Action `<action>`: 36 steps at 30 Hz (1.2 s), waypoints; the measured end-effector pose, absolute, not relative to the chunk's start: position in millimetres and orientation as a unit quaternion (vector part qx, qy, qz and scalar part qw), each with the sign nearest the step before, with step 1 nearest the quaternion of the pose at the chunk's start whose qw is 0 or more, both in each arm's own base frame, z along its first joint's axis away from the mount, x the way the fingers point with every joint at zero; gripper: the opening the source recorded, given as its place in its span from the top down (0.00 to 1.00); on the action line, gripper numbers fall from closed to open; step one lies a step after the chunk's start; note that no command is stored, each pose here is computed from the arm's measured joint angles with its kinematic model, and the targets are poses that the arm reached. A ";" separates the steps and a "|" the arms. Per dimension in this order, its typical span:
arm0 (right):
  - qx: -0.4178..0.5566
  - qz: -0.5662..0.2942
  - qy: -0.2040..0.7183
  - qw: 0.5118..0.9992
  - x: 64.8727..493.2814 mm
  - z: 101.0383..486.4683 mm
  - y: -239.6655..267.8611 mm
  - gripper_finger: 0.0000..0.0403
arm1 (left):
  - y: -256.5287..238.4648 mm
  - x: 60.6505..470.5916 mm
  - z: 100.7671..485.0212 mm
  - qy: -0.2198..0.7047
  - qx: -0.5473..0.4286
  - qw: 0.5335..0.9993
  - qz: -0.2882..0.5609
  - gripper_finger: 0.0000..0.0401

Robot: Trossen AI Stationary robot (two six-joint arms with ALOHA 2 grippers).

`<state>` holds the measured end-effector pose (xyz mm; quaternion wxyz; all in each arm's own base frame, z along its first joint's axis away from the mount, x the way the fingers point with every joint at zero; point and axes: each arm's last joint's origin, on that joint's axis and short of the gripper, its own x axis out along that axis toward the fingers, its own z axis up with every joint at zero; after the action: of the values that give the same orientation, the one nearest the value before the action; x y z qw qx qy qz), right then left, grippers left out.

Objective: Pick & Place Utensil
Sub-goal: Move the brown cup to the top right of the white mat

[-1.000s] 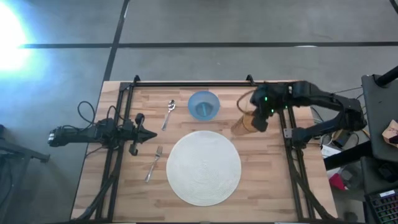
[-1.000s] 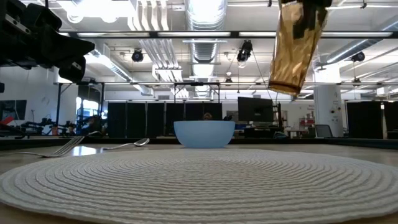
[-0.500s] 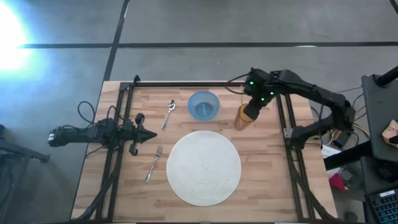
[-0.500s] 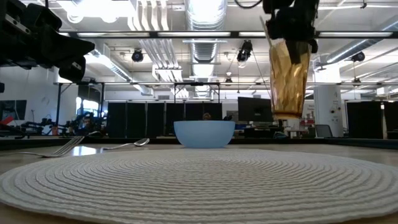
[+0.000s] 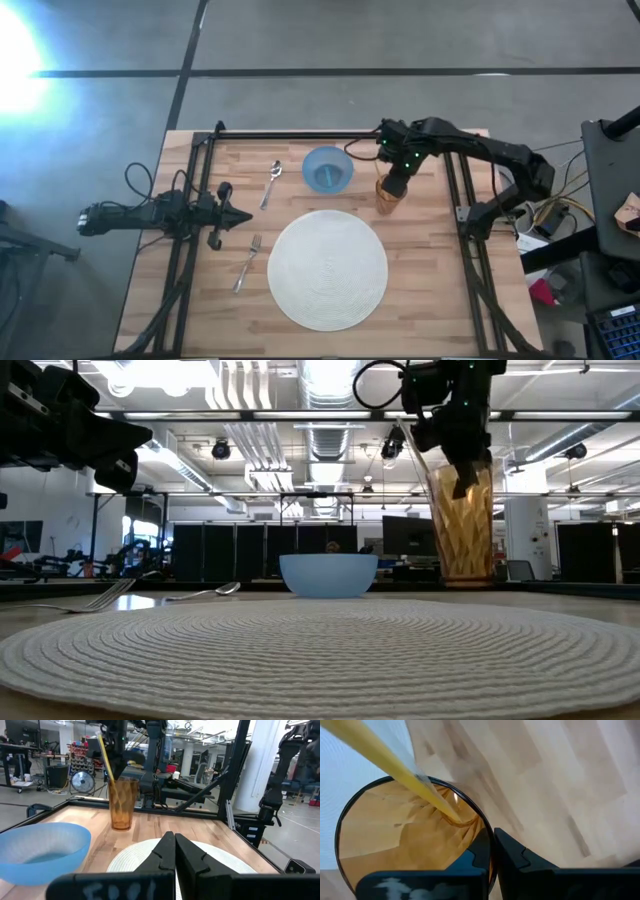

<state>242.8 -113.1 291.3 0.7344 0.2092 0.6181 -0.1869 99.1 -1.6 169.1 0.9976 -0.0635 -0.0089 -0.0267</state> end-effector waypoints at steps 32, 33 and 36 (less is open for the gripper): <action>0.193 -0.169 0.599 0.758 238.0 268.3 -85.6 0.98 | -1.3 99.1 169.2 -0.009 -0.065 0.998 -0.021 1.00; 0.193 -0.169 0.601 0.757 239.1 269.3 -86.1 0.98 | -1.3 99.1 169.2 -0.009 -0.065 0.998 -0.021 1.00; 0.193 -0.168 0.607 0.752 242.2 269.6 -87.2 0.98 | -1.3 99.1 169.2 -0.009 -0.065 0.998 -0.021 1.00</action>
<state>242.2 -87.2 269.6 0.7523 0.1926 0.6073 -0.1679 99.1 -1.3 169.2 0.9976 -0.0653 -0.0094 -0.0213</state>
